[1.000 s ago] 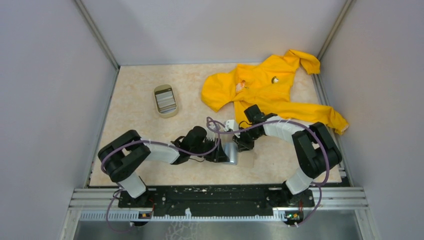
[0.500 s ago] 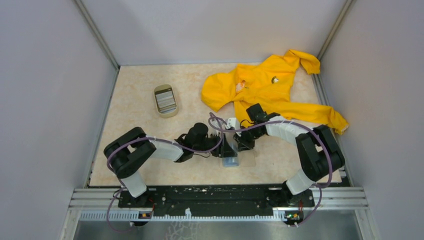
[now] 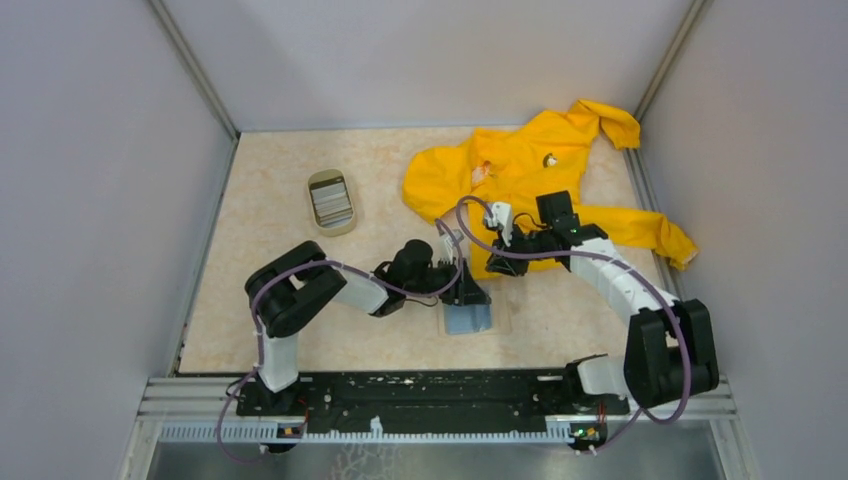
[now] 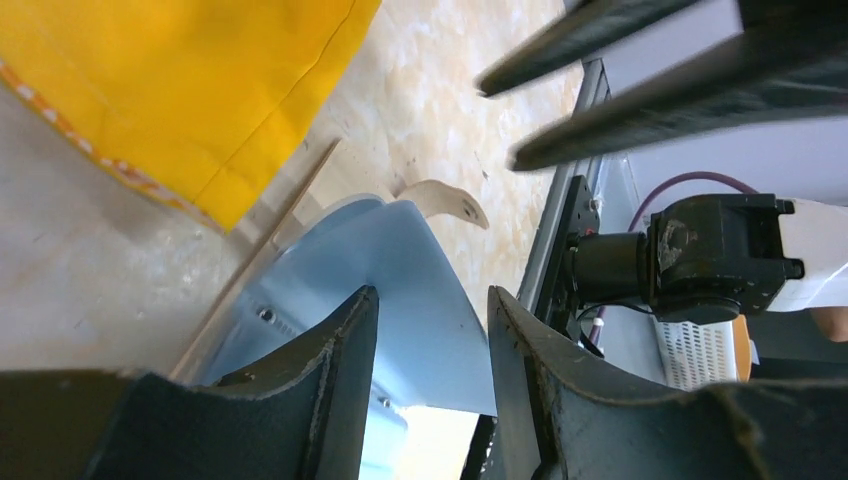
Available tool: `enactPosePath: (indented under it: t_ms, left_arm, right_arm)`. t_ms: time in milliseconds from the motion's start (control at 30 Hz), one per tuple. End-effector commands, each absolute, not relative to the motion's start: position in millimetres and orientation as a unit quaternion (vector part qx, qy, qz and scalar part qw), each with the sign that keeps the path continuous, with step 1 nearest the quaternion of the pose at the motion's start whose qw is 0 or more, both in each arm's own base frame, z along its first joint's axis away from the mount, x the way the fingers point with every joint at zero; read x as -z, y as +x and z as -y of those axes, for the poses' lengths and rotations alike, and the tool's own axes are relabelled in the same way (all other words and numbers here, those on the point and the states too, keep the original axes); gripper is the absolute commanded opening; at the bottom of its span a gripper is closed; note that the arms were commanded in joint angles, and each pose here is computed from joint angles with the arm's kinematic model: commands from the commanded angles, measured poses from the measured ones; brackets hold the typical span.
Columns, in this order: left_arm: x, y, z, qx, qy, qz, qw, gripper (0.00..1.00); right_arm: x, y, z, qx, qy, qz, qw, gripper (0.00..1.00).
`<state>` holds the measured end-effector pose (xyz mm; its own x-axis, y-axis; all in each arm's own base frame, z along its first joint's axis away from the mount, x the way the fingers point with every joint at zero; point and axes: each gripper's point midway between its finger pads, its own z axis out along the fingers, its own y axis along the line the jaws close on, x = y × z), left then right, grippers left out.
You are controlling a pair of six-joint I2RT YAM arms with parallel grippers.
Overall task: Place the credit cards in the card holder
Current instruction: Turn over the card slot in the card holder.
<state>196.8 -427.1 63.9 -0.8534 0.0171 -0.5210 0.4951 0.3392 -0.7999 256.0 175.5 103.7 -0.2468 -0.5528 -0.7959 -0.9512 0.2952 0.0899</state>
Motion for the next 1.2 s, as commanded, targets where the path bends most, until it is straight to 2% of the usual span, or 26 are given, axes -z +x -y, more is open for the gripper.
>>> enactPosePath:
  t_ms: [0, 133, 267, 467, 633, 733, 800, 867, 1000, 1167]
  left_arm:
    - [-75, 195, 447, 0.582, 0.178, -0.764, 0.212, 0.51]
    - [-72, 184, 456, 0.592, 0.187, -0.76, 0.193, 0.49]
    - [-81, 184, 447, 0.589, 0.184, -0.757, 0.216, 0.5]
    - [-108, 199, 417, 0.542, 0.175, -0.761, 0.311, 0.55]
    - [-123, 209, 373, 0.483, 0.159, -0.762, 0.402, 0.6]
    - [-128, 212, 342, 0.456, 0.124, -0.763, 0.441, 0.74]
    - [-131, 217, 324, 0.439, 0.1, -0.76, 0.469, 0.94]
    - [-130, 217, 312, 0.432, 0.083, -0.756, 0.484, 0.99]
    - [-117, 208, 307, 0.445, 0.061, -0.768, 0.457, 0.99]
    - [-109, 185, 319, 0.51, 0.06, -0.758, 0.403, 0.98]
  right_arm:
    - [-152, 249, -194, -0.336, -0.549, -0.641, 0.418, 0.2]
    - [-161, 234, -200, -0.35, -0.575, -0.589, 0.447, 0.2]
    - [-159, 218, -202, -0.364, -0.612, -0.546, 0.441, 0.2]
    - [-144, 178, -197, -0.382, -0.69, -0.451, 0.418, 0.19]
    - [-126, 180, -192, -0.359, -0.713, -0.445, 0.407, 0.16]
    - [-117, 182, -188, -0.345, -0.72, -0.45, 0.4, 0.16]
    - [-114, 183, -187, -0.341, -0.722, -0.452, 0.397, 0.16]
    - [-110, 183, -187, -0.338, -0.724, -0.456, 0.393, 0.16]
    - [-102, 184, -185, -0.334, -0.727, -0.464, 0.379, 0.17]
    - [-91, 185, -181, -0.333, -0.729, -0.478, 0.361, 0.18]
